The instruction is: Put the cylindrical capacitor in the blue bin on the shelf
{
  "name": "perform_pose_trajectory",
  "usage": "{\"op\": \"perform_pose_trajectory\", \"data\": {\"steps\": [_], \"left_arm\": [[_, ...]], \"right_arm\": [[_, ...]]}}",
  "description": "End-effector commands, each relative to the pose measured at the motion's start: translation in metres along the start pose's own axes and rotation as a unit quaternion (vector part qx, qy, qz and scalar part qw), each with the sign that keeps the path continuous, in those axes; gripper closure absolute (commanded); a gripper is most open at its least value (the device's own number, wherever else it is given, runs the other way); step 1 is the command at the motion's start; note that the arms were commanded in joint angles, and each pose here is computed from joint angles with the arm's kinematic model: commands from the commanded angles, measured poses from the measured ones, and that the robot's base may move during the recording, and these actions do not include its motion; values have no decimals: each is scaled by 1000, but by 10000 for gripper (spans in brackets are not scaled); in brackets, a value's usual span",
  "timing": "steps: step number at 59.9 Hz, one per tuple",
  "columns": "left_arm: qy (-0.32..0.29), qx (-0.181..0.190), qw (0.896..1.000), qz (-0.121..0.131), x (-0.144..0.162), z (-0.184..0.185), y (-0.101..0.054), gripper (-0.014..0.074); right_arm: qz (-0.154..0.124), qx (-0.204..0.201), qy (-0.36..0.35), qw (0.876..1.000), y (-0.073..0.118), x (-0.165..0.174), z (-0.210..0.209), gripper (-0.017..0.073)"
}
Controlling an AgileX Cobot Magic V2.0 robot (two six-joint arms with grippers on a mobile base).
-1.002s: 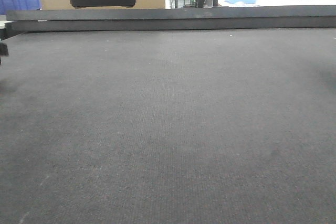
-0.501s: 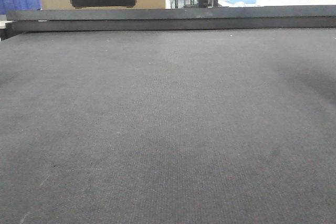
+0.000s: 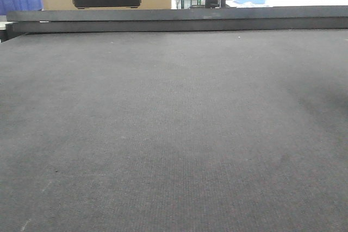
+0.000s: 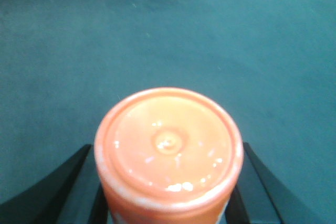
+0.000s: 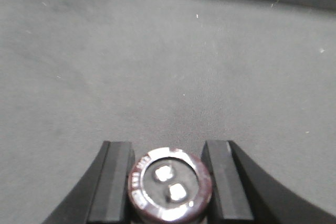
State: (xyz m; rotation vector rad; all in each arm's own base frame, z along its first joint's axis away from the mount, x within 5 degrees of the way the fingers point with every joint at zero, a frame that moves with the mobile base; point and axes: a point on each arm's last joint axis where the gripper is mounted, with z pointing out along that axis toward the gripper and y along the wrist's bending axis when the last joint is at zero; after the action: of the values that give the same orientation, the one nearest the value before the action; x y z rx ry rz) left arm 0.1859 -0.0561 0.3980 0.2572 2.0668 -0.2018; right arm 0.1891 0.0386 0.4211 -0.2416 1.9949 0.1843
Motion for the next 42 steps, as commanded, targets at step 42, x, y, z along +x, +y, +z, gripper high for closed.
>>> {"op": "perform_pose_trajectory", "data": {"steps": [42], "left_arm": [[-21,5,1000,4,-12,-87,-1,704]], "right_arm": [[-12,-3,-73,997,9,9,-82,690]]}}
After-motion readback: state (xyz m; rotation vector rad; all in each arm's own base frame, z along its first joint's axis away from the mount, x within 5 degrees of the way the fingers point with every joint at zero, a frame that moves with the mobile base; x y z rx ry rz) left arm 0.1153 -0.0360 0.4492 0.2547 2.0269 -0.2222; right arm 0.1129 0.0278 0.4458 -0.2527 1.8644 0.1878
